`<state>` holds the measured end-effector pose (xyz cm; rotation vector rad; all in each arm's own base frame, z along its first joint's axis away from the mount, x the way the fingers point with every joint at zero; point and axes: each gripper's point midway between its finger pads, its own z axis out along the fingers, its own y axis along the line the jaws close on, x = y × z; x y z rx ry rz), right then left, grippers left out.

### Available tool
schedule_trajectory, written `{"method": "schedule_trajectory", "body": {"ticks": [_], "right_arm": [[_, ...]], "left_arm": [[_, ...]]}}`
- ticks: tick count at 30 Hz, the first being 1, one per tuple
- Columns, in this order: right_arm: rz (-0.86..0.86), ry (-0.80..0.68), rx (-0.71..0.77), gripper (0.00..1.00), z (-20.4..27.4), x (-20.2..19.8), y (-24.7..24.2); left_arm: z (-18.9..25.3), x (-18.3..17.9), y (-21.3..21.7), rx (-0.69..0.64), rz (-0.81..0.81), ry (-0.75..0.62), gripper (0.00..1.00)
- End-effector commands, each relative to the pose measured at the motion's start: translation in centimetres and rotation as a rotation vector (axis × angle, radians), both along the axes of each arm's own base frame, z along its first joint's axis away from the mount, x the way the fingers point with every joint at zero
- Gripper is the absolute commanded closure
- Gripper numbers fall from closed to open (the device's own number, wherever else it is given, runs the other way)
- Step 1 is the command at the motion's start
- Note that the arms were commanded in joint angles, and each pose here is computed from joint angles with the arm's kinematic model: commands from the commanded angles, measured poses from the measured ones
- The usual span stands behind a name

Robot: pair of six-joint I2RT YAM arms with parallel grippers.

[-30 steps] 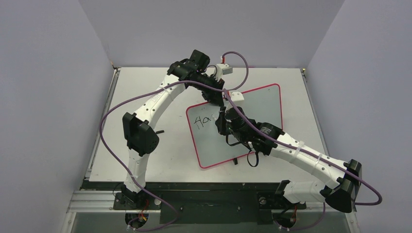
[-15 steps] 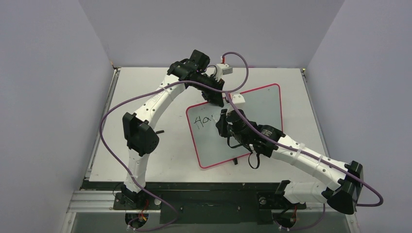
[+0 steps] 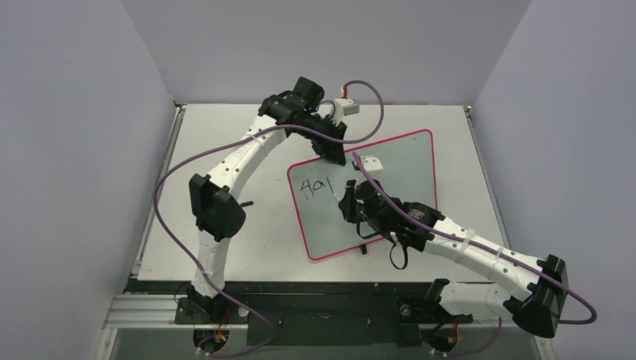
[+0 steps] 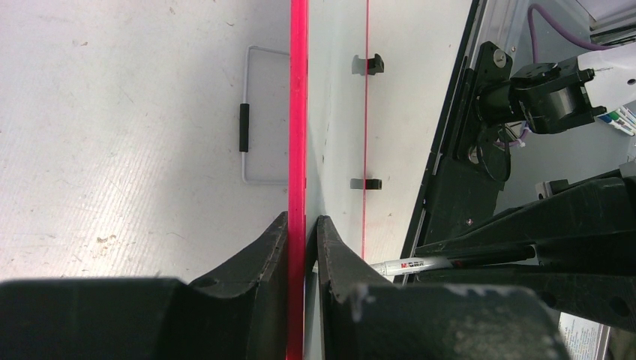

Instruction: Write a sentence on the whiteboard

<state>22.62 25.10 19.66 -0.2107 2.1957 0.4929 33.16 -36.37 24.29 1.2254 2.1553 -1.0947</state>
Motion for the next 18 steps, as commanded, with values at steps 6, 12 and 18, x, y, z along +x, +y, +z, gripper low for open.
{"method": "schedule_trajectory", "body": {"ticks": [6, 12, 18], "right_arm": [[-0.011, -0.081, 0.072, 1.00, 4.5, 0.4, -0.3], [-0.012, -0.121, 0.081, 1.00, 6.6, 1.2, 0.3], [-0.014, -0.120, 0.065, 1.00, 6.4, 2.1, 1.3]], "left_arm": [[4.3, -1.1, -0.4, -0.072, -0.048, -0.126, 1.00], [4.2, -1.3, -0.5, -0.071, -0.050, -0.126, 1.00], [4.5, -1.6, -0.5, -0.075, -0.057, -0.130, 1.00]]}}
